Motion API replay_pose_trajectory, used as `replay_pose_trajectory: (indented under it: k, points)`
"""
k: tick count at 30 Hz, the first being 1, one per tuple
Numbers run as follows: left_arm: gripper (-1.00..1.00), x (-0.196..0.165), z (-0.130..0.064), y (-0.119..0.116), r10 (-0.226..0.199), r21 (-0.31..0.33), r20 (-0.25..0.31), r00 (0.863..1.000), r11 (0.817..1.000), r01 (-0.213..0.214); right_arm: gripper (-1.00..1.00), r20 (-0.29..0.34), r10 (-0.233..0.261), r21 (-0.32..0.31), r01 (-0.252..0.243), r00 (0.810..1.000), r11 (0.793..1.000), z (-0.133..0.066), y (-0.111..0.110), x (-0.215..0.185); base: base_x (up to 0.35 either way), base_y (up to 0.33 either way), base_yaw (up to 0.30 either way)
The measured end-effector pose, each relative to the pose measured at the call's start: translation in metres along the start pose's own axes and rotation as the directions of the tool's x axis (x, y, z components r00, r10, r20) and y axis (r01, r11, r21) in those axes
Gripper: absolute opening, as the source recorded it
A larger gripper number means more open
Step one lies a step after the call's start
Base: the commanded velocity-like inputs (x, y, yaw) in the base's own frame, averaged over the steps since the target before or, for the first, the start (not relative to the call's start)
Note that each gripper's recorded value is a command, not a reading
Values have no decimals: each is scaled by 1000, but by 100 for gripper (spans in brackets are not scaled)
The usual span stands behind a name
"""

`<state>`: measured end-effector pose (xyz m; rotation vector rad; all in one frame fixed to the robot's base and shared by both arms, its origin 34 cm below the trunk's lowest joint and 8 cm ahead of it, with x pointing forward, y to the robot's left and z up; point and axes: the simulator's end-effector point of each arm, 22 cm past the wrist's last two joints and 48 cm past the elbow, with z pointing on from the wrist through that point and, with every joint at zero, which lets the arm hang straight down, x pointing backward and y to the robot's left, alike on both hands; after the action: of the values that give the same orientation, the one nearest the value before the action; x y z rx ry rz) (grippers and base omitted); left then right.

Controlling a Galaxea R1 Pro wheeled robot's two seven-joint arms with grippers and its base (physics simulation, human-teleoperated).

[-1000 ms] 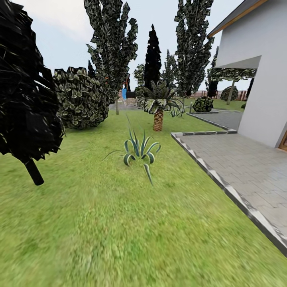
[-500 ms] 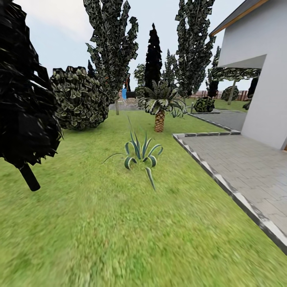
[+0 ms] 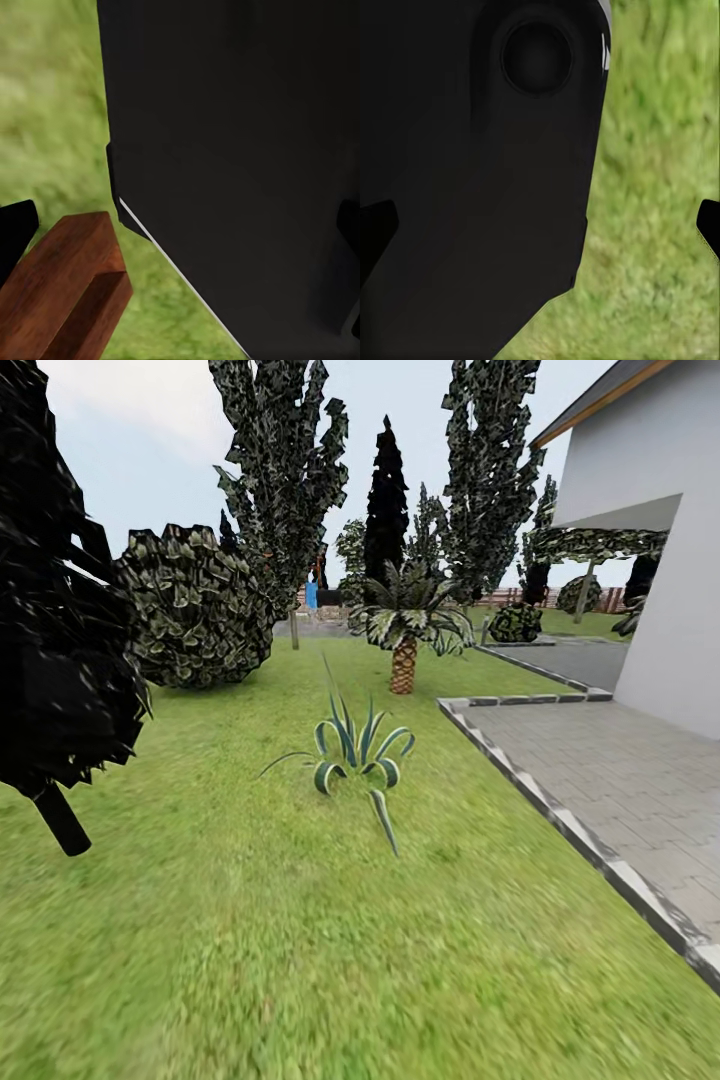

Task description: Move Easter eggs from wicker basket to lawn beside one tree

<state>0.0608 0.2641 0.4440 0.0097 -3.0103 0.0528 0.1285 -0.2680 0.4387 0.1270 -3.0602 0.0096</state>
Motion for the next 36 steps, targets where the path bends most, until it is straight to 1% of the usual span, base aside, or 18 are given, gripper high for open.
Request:
replay_pose_trajectory:
  k: [13,25,31,36]
  points:
    - [100,0,0,0,1,0,0,1000,1000,-1,100,0,0,-1,0,1000,1000,0,0,0,333,90,-8]
    - [100,0,0,0,1,0,0,1000,1000,-1,100,0,0,-1,0,1000,1000,0,0,0,333,70,-252]
    - [100,0,0,0,5,0,0,1000,1000,-5,100,0,0,0,0,1000,1000,0,0,0,328,9,-45]
    - [100,0,0,0,7,0,1,1000,1000,-7,100,0,0,0,0,1000,1000,0,0,0,224,152,-2]
